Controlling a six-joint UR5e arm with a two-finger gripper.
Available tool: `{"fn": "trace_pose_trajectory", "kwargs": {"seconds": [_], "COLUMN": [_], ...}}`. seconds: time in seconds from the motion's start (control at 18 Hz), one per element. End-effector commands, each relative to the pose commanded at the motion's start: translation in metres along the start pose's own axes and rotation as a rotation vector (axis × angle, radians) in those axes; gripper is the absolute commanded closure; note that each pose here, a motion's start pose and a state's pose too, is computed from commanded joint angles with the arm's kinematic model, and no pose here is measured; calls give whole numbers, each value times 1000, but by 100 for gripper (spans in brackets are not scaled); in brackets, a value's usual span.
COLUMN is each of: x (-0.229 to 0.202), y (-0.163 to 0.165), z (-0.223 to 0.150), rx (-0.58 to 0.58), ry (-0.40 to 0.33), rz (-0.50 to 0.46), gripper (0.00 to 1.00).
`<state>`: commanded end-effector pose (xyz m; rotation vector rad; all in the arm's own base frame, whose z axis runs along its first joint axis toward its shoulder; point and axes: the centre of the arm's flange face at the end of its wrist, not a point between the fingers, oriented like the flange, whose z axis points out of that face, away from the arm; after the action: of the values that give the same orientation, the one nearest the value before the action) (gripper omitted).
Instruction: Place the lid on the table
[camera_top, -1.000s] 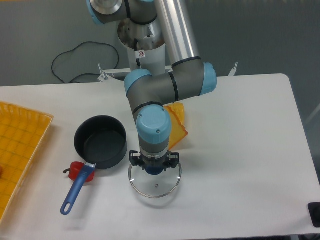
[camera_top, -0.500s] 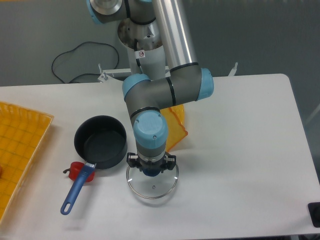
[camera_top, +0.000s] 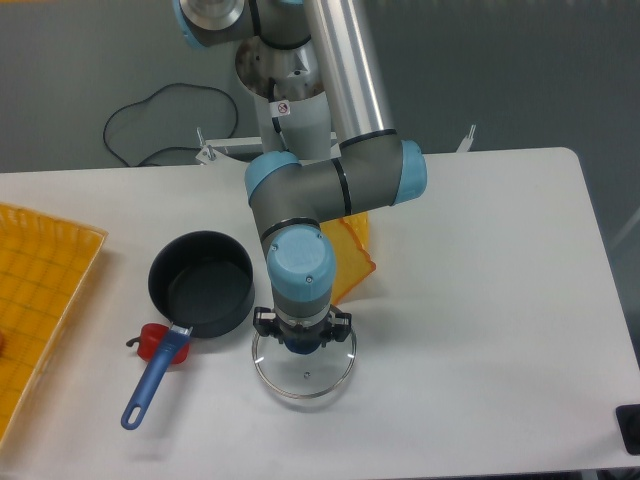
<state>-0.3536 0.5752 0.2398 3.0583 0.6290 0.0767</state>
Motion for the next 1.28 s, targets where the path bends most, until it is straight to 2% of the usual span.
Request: {"fn": "trace_pose_trajectory", "kwargs": {"seconds": [0.28,1.28], "x": [0,4], "y": [0,-3], "z": [5,14], "rx": [-7,-16], "ry": [3,2], "rz": [-2,7], "gripper": [39,39]}}
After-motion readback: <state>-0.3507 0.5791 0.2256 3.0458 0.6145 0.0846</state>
